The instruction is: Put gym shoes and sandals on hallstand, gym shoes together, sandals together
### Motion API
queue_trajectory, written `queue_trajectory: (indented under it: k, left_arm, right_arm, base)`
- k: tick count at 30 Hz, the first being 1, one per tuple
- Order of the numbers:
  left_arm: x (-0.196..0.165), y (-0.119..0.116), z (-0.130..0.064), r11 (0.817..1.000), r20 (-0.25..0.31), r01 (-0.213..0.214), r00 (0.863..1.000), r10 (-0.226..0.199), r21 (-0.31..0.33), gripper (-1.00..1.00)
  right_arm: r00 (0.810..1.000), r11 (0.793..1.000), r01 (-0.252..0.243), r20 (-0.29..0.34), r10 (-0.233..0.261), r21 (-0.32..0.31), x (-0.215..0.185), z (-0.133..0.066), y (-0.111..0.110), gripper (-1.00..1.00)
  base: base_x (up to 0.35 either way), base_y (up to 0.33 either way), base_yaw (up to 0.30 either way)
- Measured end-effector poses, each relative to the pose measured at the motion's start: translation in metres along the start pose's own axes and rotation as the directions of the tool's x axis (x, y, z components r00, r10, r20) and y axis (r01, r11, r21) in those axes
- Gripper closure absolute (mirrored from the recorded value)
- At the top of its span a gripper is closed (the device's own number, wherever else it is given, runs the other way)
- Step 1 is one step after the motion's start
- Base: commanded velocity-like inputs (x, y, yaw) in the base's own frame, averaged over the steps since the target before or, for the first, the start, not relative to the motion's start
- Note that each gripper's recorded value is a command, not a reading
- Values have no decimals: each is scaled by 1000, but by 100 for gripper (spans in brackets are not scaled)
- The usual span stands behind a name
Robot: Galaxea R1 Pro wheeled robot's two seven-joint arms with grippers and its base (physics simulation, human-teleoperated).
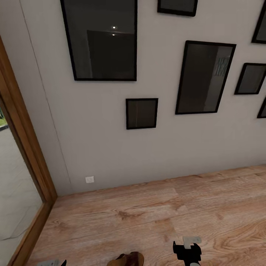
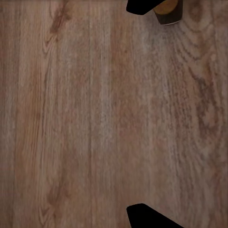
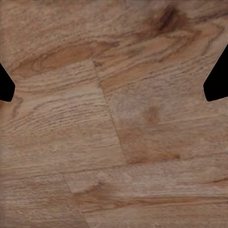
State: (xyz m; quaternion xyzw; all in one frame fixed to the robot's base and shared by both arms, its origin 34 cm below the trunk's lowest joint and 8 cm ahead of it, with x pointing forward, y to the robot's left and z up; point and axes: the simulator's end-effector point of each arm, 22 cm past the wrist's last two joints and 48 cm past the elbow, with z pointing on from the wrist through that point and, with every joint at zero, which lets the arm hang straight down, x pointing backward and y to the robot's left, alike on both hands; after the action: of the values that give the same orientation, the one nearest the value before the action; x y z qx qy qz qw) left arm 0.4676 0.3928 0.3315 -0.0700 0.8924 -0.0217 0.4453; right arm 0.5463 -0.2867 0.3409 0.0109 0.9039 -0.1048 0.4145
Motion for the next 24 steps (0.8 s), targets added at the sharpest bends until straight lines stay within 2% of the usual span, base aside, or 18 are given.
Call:
queue_trajectory:
  k: [8, 24]
  left_arm:
    - [0, 0, 0, 1000, -1, 0, 1000, 0, 0, -100]
    - [-2, 0, 0, 1000, 5, 1, 1000, -1, 0, -100]
  right_arm:
    - [1000, 1000, 0, 0, 0, 0, 0, 0, 0, -100]
    - [1000, 1000, 0, 5, 0, 2, -2, 0, -2, -100]
  base:
    - [0, 0, -44]
    - [0, 0, -240]
